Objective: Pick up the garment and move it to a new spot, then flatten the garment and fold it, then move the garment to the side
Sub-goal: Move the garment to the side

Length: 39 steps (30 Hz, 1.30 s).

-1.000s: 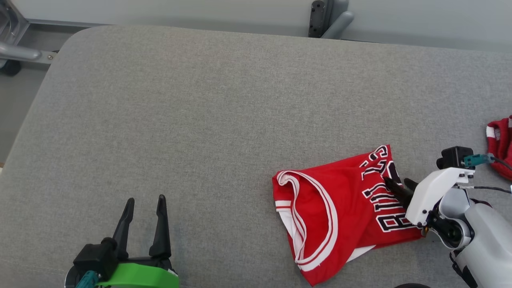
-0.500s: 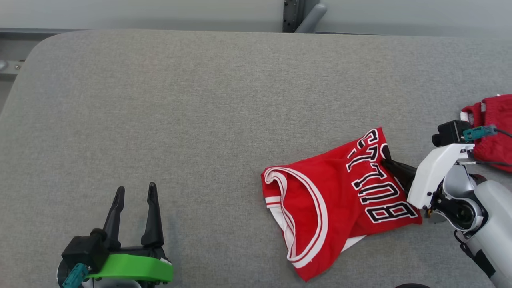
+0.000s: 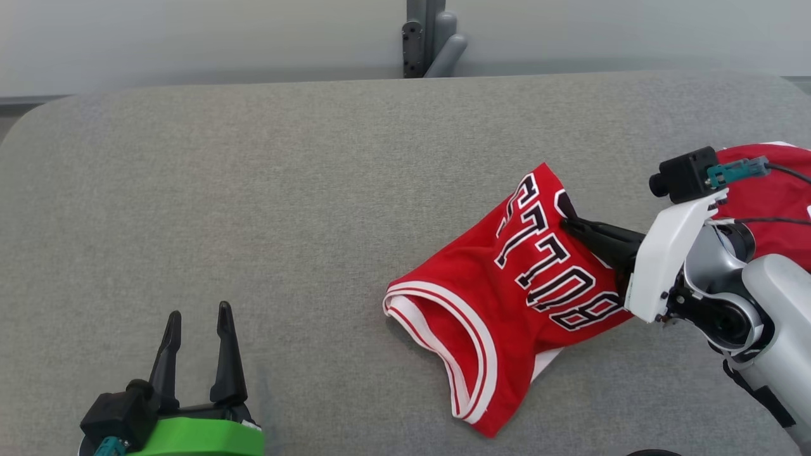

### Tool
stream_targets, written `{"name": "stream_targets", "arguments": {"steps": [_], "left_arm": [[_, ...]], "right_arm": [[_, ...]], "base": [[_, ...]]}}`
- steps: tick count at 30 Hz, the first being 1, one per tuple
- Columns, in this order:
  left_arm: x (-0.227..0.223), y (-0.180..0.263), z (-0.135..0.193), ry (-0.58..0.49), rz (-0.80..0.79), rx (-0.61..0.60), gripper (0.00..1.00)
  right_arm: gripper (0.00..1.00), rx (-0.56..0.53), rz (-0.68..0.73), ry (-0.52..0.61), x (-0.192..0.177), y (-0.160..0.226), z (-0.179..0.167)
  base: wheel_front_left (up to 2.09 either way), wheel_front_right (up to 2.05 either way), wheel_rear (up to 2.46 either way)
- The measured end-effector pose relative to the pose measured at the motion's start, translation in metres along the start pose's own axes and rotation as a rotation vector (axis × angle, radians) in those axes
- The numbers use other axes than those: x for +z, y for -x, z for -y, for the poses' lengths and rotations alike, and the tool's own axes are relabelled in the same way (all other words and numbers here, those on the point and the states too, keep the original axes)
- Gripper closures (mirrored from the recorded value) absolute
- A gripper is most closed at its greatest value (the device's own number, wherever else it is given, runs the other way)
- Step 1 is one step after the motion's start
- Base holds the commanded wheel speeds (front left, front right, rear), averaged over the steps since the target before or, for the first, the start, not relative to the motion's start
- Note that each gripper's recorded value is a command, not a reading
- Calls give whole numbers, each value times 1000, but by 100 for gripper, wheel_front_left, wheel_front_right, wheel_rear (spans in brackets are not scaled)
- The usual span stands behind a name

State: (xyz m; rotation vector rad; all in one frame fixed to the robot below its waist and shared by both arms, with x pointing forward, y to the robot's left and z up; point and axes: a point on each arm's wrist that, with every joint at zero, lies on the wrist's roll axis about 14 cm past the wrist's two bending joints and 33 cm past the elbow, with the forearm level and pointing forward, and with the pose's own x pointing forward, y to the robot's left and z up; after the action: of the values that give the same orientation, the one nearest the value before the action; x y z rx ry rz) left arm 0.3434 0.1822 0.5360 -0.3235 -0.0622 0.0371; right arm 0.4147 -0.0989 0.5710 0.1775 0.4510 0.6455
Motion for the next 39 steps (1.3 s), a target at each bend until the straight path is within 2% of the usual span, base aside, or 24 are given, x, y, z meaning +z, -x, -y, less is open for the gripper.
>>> {"name": "stream_targets", "arguments": {"steps": [5, 11, 22, 39], "left_arm": [[2, -7, 19, 14, 10, -58, 0], [0, -22, 52, 22, 8, -164, 0], [-20, -40, 63, 16, -37, -210, 0], [-55, -67, 82, -27, -104, -304, 0]], "right_arm": [[100, -22, 51, 19, 22, 23, 2], [100, -197, 80, 17, 44, 43, 56], [100, -369, 184, 6, 93, 42, 116], [100, -721, 228, -131, 60, 116, 229]], "base": [[0, 0, 0], [0, 0, 0], [0, 0, 0], [0, 0, 0]]}}
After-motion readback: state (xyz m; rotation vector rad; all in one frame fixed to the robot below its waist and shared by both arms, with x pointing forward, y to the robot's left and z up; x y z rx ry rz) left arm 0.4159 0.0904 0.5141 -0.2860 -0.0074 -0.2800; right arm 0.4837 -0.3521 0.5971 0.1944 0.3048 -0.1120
